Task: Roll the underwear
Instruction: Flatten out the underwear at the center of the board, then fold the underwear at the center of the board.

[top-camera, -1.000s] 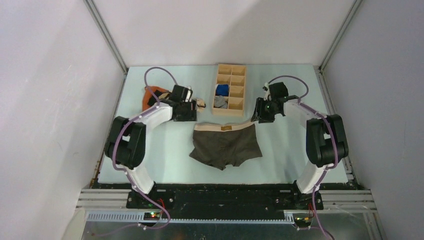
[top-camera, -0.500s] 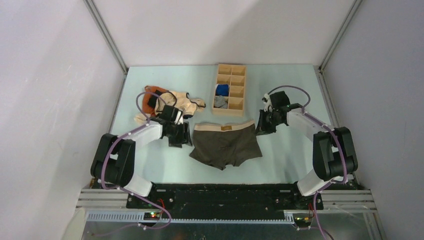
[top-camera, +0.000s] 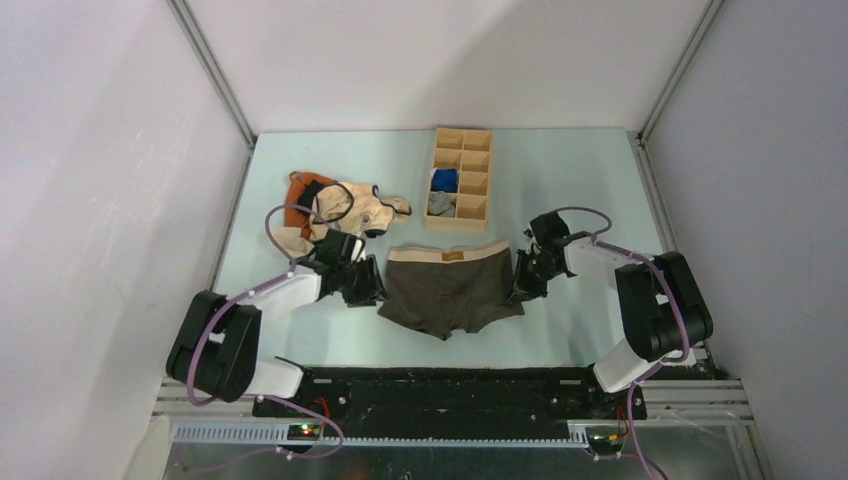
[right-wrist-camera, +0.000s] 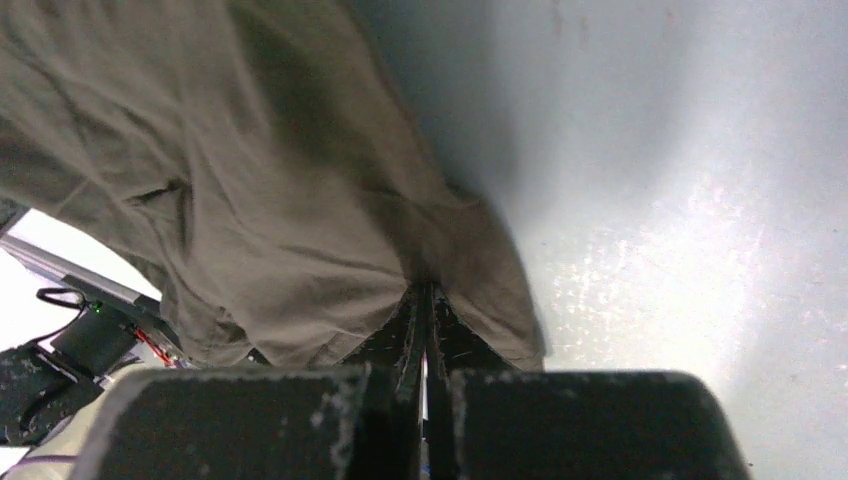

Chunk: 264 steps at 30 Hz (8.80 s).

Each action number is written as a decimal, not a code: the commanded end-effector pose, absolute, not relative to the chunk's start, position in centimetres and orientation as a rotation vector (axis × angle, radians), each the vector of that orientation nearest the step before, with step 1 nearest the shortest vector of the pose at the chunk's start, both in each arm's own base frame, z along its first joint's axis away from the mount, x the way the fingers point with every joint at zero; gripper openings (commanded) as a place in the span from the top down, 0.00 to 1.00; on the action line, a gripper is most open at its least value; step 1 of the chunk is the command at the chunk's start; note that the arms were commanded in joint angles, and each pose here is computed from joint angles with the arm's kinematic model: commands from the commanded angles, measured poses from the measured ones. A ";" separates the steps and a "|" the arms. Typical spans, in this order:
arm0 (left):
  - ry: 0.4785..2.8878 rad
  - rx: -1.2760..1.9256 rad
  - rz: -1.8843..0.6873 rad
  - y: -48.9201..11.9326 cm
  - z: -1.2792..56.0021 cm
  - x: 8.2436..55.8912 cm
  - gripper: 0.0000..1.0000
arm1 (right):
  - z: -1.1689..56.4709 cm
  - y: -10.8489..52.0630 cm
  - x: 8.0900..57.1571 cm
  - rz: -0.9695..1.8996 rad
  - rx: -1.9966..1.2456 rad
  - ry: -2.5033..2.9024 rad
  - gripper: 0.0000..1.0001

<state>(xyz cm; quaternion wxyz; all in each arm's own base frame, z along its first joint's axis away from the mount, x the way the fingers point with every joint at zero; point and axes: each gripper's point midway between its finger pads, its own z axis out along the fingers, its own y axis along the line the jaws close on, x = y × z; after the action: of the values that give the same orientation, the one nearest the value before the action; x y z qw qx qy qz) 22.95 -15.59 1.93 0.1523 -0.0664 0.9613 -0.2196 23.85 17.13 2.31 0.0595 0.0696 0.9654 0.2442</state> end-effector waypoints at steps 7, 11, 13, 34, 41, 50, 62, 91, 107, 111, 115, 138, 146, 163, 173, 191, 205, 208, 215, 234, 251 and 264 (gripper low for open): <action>3.016 -0.369 -0.347 -11.4 -3.4 14.1 0.85 | -0.7 14.2 22.0 0.539 0.587 2.980 1.00; 3.086 -0.435 -0.211 -10.4 -3.1 12.2 1.00 | -0.7 12.9 21.0 0.434 0.722 2.992 0.99; 3.091 -0.452 -0.156 -9.9 -2.7 11.8 1.00 | -0.4 12.0 20.2 0.348 0.770 3.003 1.00; 2.604 -0.038 -0.462 -14.7 10.7 25.3 0.23 | 10.8 15.5 29.4 0.871 0.129 2.608 0.66; 2.508 -0.025 -0.307 -12.4 9.2 33.4 0.50 | 11.2 19.4 34.2 0.936 -0.099 2.524 0.88; 2.596 0.075 -0.425 -14.1 5.0 35.7 0.54 | 6.5 19.7 36.0 0.818 -0.003 2.603 1.00; 2.671 0.029 -0.480 -14.2 3.9 33.9 0.37 | 3.6 19.9 36.3 0.756 0.051 2.679 1.00; 2.650 0.169 -0.664 -17.6 2.9 34.4 0.61 | 1.3 16.0 38.8 0.456 0.111 2.676 1.00; 2.631 0.109 -0.572 -17.3 4.0 35.6 1.00 | 15.7 26.5 34.8 0.734 -0.875 2.085 0.88; 2.654 0.073 -0.611 -17.5 4.6 35.0 1.00 | 17.9 33.1 27.8 0.863 -1.330 1.692 0.59; 2.666 0.021 -0.674 -18.1 4.4 34.4 1.00 | 15.6 38.8 21.7 0.880 -1.656 1.446 0.56; 2.603 -0.048 -0.695 -16.9 5.9 34.6 1.00 | 6.2 50.2 14.6 0.755 -1.911 1.235 0.55; 2.608 -0.050 -0.691 -16.9 6.0 34.7 1.00 | 4.3 49.5 14.0 0.757 -1.998 1.265 0.59; 2.604 -0.077 -0.671 -15.9 6.8 35.6 1.00 | 2.6 50.4 13.2 0.844 -2.027 1.358 0.93; 2.518 -0.094 -0.701 -14.9 11.5 36.8 1.00 | 12.5 52.7 15.8 0.967 -1.738 1.297 1.00; 2.396 -0.014 -0.938 -22.7 17.7 38.9 1.00 | 19.9 43.9 17.8 1.029 -1.437 1.518 1.00; 2.479 0.061 -0.727 -27.8 15.0 39.3 1.00 | 14.2 35.6 20.8 0.951 -1.292 1.810 1.00; 2.489 0.070 -0.687 -28.7 14.5 39.4 1.00 | 13.4 34.4 20.7 0.942 -1.282 1.850 1.00; 2.493 0.090 -0.623 -30.2 14.0 38.9 1.00 | 11.9 31.4 20.0 0.927 -1.241 1.941 1.00; 2.491 0.162 -0.556 -32.6 12.5 39.1 1.00 | 9.6 26.3 20.8 0.962 -0.960 2.237 1.00; 2.481 0.227 -0.629 -34.4 12.9 38.9 1.00 | 8.3 24.6 20.9 0.988 -0.813 2.393 1.00; 2.534 0.279 -0.621 -37.1 9.7 37.7 1.00 | 5.8 23.9 20.8 0.942 -0.708 2.530 1.00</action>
<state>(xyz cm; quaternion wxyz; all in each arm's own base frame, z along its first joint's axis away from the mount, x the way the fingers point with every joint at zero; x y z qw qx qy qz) 36.41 -35.11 7.57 0.2244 0.0951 0.9472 -0.2084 20.98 24.34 6.65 0.1907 -0.2717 0.8793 0.3414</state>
